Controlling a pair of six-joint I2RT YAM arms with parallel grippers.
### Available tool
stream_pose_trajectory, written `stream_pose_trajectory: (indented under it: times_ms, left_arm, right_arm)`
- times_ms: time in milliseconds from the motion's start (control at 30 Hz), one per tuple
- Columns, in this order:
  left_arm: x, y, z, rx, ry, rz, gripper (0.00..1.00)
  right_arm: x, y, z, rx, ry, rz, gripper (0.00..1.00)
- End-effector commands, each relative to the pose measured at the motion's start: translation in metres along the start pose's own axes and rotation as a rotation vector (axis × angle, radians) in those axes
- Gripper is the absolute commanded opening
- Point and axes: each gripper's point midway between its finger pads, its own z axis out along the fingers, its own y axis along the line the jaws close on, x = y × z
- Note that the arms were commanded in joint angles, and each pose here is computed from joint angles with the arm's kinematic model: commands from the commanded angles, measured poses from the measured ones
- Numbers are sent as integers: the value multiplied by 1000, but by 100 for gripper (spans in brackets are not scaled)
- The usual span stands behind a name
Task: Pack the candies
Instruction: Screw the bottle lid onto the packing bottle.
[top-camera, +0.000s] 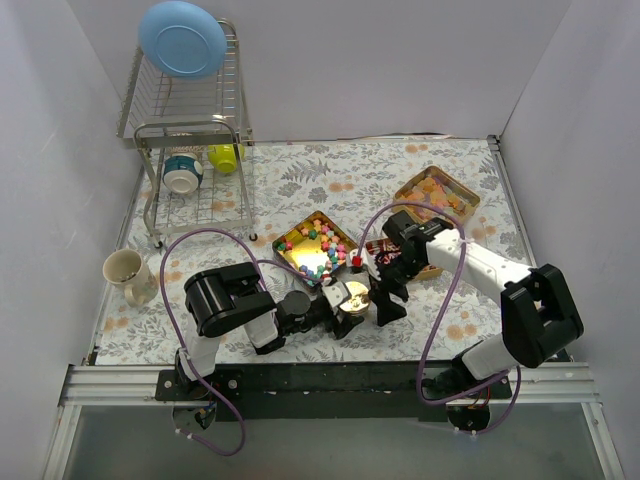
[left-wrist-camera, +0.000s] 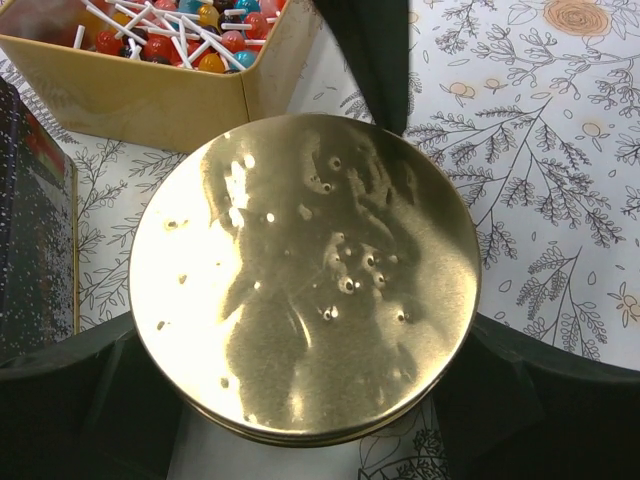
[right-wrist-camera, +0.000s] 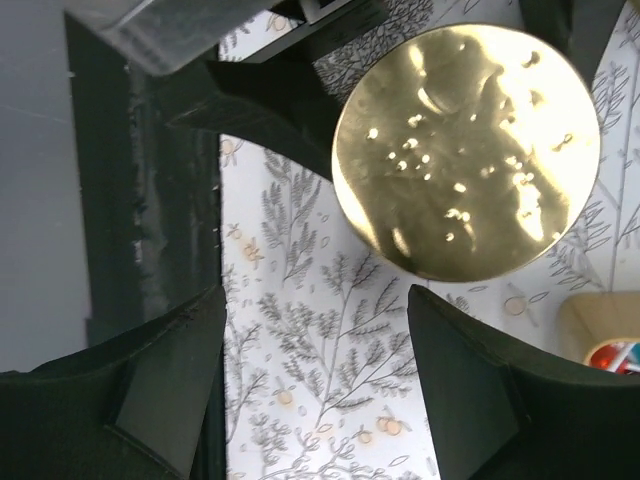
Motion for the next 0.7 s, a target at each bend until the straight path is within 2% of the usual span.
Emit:
stream_pose_trajectory:
  times_ms: [0,200,333,433,500,667]
  left_arm:
    - [80,4,-26,-34,292,-65,0]
    - [80,-7,-26,32,293,-60,0]
    - [80,-7,-26,27,300,-63,0]
    - [79,-4,-26,15,299,-60,0]
    - [80,-4,-27,14,300,-58,0]
    - [80,-5,-26,19,302,-61,0]
  right_arm:
    - [-21,1,-24,-22,-65,37,80]
    - [-46,-37,-33,57,-80,-75,81]
    - [-44,-38,-22,16,-16,-217,83]
    - [-50,-40,-20,6,-27,-300,87]
    - [-48,-39,-17,-9,-10,-335,98]
    - [-48,-44,-10,-27,6,-385,98]
